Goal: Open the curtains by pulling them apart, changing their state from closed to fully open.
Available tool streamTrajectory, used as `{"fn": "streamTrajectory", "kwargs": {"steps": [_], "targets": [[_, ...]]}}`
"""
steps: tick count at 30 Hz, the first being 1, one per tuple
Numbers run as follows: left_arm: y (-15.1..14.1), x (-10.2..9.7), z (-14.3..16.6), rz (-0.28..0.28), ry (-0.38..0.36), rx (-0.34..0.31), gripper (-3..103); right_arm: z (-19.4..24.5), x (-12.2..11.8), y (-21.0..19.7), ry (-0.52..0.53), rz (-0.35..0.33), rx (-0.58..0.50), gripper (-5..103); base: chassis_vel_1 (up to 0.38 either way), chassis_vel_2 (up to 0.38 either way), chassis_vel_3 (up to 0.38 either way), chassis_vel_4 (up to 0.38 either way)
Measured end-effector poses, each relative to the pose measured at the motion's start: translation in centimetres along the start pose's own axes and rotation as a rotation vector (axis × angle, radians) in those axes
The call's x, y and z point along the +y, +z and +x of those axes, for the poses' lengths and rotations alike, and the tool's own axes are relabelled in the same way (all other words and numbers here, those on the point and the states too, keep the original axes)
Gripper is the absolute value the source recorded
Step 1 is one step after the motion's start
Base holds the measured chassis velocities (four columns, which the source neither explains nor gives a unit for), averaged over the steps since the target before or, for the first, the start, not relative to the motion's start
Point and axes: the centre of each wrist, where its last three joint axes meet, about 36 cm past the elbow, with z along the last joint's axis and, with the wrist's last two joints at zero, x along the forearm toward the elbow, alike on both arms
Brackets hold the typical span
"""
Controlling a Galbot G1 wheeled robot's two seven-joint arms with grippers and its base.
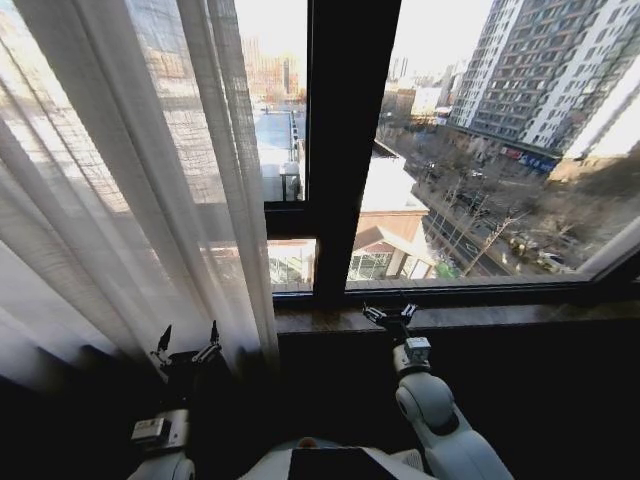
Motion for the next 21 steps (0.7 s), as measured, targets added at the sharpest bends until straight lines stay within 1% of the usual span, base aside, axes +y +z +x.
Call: {"fn": "streamTrajectory", "kwargs": {"steps": [4, 5, 7, 9, 10, 13, 15, 16, 18, 21], "targets": [[0.1, 0.1, -2.1, -0.006, 0.011, -0.006, 100, -0.1, -0.4, 0.1, 0.029, -0.007, 0.004, 100, -0.015, 0.004, 0.012, -0.008], [0.1, 0.1, -2.1, -0.006, 0.011, -0.006, 100, -0.1, -0.4, 0.1, 0.029, -0.007, 0.004, 100, 0.0, 0.0, 0.0, 0.0], [0.2, 0.0, -3.1, -0.006, 0.011, -0.005, 100, 0.0, -0.5, 0.1, 0.037, -0.006, 0.007, 100, 0.0, 0.0, 0.0, 0.0], [0.6, -0.2, -4.7, 0.001, 0.013, 0.002, 100, 0.0, -0.6, 0.1, 0.043, -0.006, 0.008, 100, 0.0, 0.0, 0.0, 0.0], [0.6, -0.2, -4.7, 0.001, 0.013, 0.002, 100, 0.0, -0.6, 0.1, 0.043, -0.006, 0.008, 100, 0.0, 0.0, 0.0, 0.0], [0.6, -1.3, -7.1, 0.027, 0.013, -0.002, 100, 0.0, -0.3, 0.1, 0.049, -0.014, 0.007, 100, 0.0, 0.0, 0.0, 0.0], [0.3, -2.2, -8.3, 0.037, 0.035, 0.004, 100, 0.0, -0.1, 0.0, 0.049, -0.019, 0.006, 100, 0.0, 0.0, 0.0, 0.0], [0.3, -2.2, -8.3, 0.037, 0.035, 0.004, 100, 0.0, -0.1, 0.0, 0.049, -0.019, 0.006, 100, 0.0, 0.0, 0.0, 0.0], [0.0, -3.0, -8.7, 0.042, 0.06, 0.013, 100, 0.1, 0.0, 0.1, 0.05, -0.02, 0.006, 100, 0.0, 0.0, 0.0, 0.0], [-0.9, -4.7, -8.7, 0.044, 0.127, 0.051, 100, 0.2, -0.2, 0.2, 0.063, -0.016, 0.01, 100, 0.0, 0.0, 0.0, 0.0]]}}
